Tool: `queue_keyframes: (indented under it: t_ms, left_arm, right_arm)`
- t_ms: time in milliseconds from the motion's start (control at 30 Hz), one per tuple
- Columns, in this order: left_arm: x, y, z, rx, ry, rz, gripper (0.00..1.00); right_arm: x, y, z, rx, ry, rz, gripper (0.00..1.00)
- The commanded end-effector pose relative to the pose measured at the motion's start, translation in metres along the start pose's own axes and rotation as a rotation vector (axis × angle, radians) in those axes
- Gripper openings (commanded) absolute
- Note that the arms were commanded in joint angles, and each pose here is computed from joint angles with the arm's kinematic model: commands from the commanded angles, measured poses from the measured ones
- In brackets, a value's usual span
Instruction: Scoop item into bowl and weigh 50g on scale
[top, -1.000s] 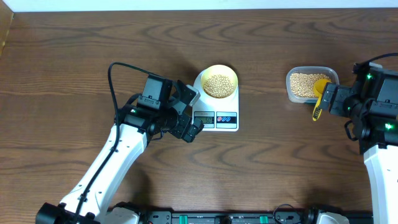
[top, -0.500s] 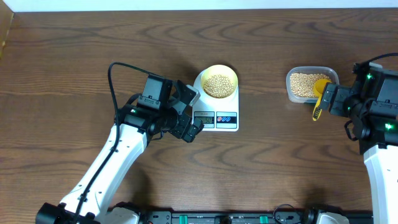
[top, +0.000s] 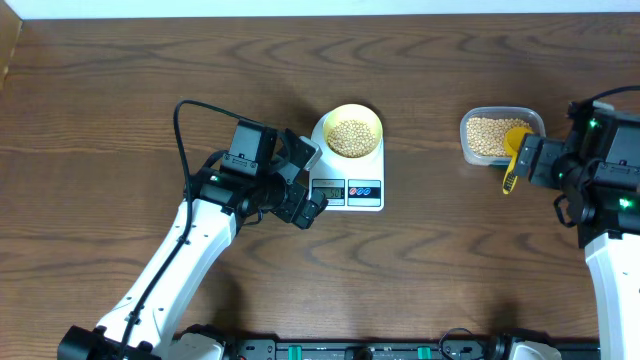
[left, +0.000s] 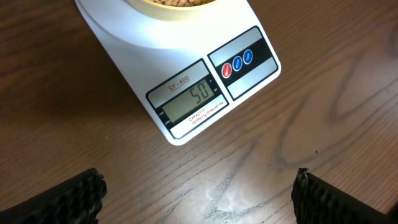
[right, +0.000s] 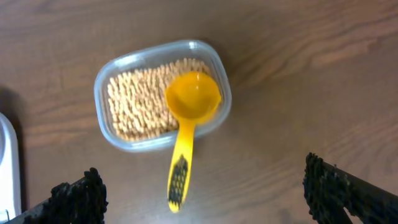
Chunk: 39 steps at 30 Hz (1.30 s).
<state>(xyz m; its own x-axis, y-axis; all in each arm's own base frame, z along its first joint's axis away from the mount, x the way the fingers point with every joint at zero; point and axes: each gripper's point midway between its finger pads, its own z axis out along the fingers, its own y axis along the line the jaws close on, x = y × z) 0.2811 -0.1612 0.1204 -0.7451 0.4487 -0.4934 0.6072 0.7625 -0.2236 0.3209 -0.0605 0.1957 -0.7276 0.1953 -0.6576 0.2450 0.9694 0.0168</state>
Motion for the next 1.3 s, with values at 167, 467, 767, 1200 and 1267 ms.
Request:
queue_keyframes:
  t_ms: [167,467,767,1200,1267]
  left_arm:
    - [0.001,0.003,0.002,-0.009,0.009,0.004,0.98]
    - [0.001,0.003,0.002,-0.008,0.009,0.004,0.98]
    - [0.001,0.003,0.002,-0.009,0.009,0.004,0.98]
    - [0.001,0.003,0.002,-0.008,0.009,0.004,0.98]
    - [0.001,0.003,0.002,-0.009,0.009,0.004,0.98]
  right_arm:
    - [0.011,0.003,-0.015,-0.003,0.02,-0.026,0.99]
    - [0.006,0.039,-0.075,-0.108,-0.157,-0.119,0.99]
    - [0.038,0.057,-0.07,-0.197,-0.379,-0.151,0.99]
    - [0.063,0.067,-0.041,-0.28,-0.626,-0.125,0.99]
    - [0.067,0.07,-0.041,-0.302,-0.651,-0.127,0.99]
